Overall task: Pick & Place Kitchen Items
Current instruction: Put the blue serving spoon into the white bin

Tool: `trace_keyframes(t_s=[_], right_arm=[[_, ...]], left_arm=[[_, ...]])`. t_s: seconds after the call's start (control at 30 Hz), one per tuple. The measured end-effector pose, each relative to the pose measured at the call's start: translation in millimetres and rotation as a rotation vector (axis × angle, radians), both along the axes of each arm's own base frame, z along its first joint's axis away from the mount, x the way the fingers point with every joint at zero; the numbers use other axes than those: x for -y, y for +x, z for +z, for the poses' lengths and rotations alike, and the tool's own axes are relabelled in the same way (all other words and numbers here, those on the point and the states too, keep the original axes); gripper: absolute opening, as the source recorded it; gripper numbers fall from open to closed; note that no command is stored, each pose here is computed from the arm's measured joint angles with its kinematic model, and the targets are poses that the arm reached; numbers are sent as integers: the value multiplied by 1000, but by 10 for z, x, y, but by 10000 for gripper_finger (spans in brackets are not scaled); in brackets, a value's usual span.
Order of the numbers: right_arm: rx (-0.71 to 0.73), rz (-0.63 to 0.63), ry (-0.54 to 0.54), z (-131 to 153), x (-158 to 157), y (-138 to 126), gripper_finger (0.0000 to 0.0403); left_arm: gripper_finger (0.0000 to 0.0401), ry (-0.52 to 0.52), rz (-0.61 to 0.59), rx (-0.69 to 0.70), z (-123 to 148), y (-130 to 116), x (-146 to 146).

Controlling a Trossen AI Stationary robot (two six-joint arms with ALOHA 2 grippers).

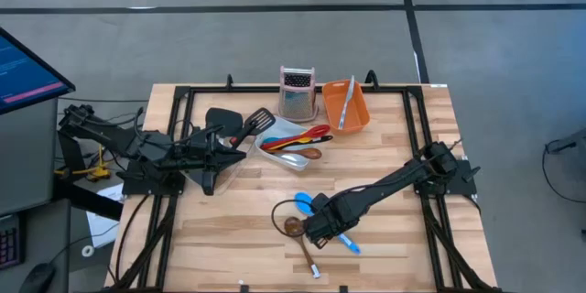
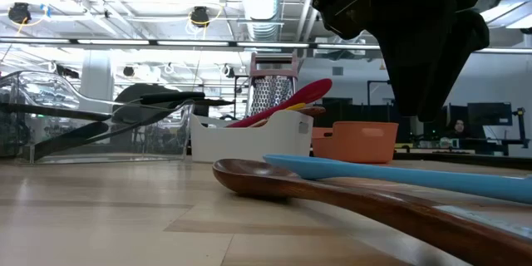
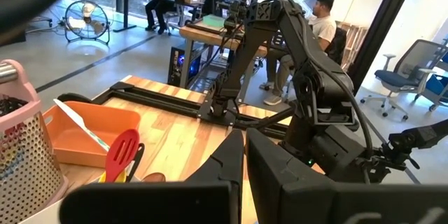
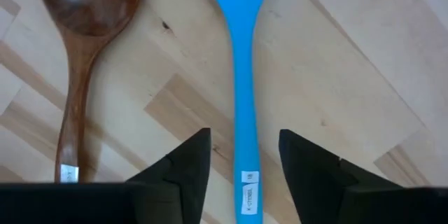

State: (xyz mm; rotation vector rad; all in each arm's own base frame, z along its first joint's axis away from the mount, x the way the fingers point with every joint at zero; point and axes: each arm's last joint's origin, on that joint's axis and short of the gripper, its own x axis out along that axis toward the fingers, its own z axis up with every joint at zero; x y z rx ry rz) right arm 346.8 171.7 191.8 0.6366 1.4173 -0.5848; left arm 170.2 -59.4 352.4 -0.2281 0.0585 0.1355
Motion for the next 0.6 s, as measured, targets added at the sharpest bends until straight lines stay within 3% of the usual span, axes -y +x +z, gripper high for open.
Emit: trace_keyframes(t_s=[0.23,0.6], right_arm=[[13,5,7,1,-9,11,174],[14,32,9,1,-15,11,164]], left_arm=[[3,0,0,0,0,0,0],[3,0,0,0,0,0,0]])
